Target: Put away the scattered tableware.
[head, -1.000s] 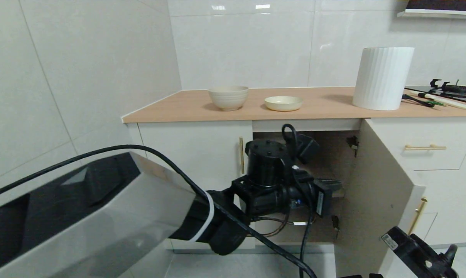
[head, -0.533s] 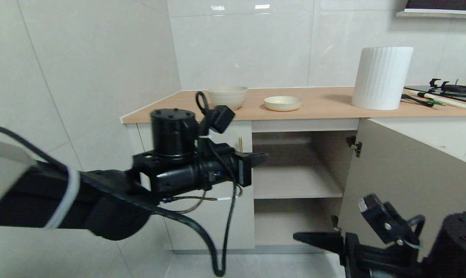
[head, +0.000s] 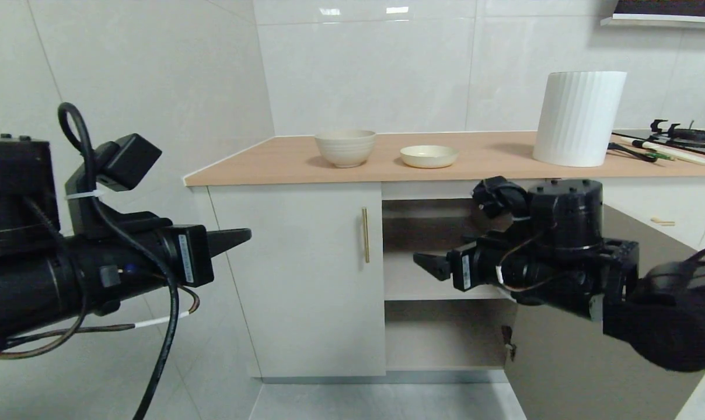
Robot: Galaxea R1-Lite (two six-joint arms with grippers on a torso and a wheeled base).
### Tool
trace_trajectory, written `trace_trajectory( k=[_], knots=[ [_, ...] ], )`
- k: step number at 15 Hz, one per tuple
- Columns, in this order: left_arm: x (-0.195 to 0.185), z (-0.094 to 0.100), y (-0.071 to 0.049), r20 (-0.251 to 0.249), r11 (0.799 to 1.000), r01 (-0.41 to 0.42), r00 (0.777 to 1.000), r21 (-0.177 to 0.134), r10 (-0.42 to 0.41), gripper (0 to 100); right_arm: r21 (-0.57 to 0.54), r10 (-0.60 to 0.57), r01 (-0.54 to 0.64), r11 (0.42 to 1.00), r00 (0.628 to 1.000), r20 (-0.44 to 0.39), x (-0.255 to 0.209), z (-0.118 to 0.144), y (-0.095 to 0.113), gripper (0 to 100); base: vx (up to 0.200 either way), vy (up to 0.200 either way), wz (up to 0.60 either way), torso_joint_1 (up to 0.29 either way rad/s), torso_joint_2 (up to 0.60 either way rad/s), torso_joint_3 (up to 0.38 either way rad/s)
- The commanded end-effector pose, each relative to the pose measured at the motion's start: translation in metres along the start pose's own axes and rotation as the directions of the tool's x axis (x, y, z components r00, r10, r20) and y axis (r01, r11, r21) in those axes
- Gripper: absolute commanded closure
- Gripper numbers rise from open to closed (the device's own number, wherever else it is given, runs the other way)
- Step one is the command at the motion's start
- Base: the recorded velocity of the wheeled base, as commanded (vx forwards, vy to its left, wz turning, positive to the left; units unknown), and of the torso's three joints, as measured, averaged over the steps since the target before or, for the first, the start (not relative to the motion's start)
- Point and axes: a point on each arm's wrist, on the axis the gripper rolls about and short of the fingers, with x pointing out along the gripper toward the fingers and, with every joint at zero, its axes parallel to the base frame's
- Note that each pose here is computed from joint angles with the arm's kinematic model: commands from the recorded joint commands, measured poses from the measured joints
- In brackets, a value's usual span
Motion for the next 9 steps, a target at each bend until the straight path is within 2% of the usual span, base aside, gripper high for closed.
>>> trace_trajectory(
  k=[1, 2, 3, 4, 5, 7, 8, 9],
  knots=[
    [-0.015, 0.001, -0.001, 0.037, 1.000, 0.002, 0.999, 0.004, -0.002, 100, 0.008, -0.077, 0.077, 0.997, 0.995, 0.060, -0.029, 0.042, -0.007, 0, 0.000, 0.000, 0.00, 0.000, 0.00, 0.000],
    [-0.016, 0.002, -0.002, 0.041, 1.000, 0.004, 0.999, 0.004, -0.005, 100, 0.008, -0.082, 0.081, 0.997, 0.996, 0.026, -0.037, 0.040, -0.007, 0, 0.000, 0.000, 0.00, 0.000, 0.00, 0.000],
    [-0.015, 0.003, -0.002, 0.042, 1.000, 0.006, 0.999, 0.003, -0.006, 0, 0.009, -0.079, 0.078, 0.997, 0.997, 0.026, -0.048, 0.043, -0.006, 0, 0.000, 0.000, 0.00, 0.000, 0.00, 0.000],
    [-0.016, 0.003, -0.002, 0.045, 1.000, 0.007, 0.999, 0.002, -0.007, 0, 0.022, -0.079, 0.079, 0.997, 0.997, 0.021, -0.055, 0.045, -0.006, 0, 0.000, 0.000, 0.00, 0.000, 0.00, 0.000],
    [-0.017, 0.006, -0.001, 0.063, 1.000, 0.005, 0.998, -0.016, -0.004, 0, 0.061, -0.079, 0.078, 0.995, 0.997, 0.017, -0.068, 0.049, -0.007, 0, 0.000, 0.000, 0.00, 0.000, 0.00, 0.000],
    [-0.021, 0.016, -0.002, 0.143, 0.998, 0.023, 0.990, -0.050, -0.016, 0, 0.110, -0.074, 0.073, 0.991, 0.997, 0.006, -0.085, 0.062, -0.007, 0, 0.000, 0.000, 0.00, 0.000, 0.00, 0.000],
    [-0.023, 0.019, 0.000, 0.176, 0.998, 0.018, 0.984, -0.059, -0.007, 0, 0.129, -0.067, 0.070, 0.989, 0.997, -0.022, -0.089, 0.064, -0.006, 0, 0.000, 0.000, 0.00, 0.000, 0.00, 0.000],
    [-0.026, 0.019, -0.001, 0.186, 0.998, 0.024, 0.983, -0.056, -0.013, 0, 0.152, -0.049, 0.055, 0.987, 0.998, -0.042, -0.092, 0.067, -0.006, 0, 0.000, 0.000, 0.00, 0.000, 0.00, 0.000]
  ],
)
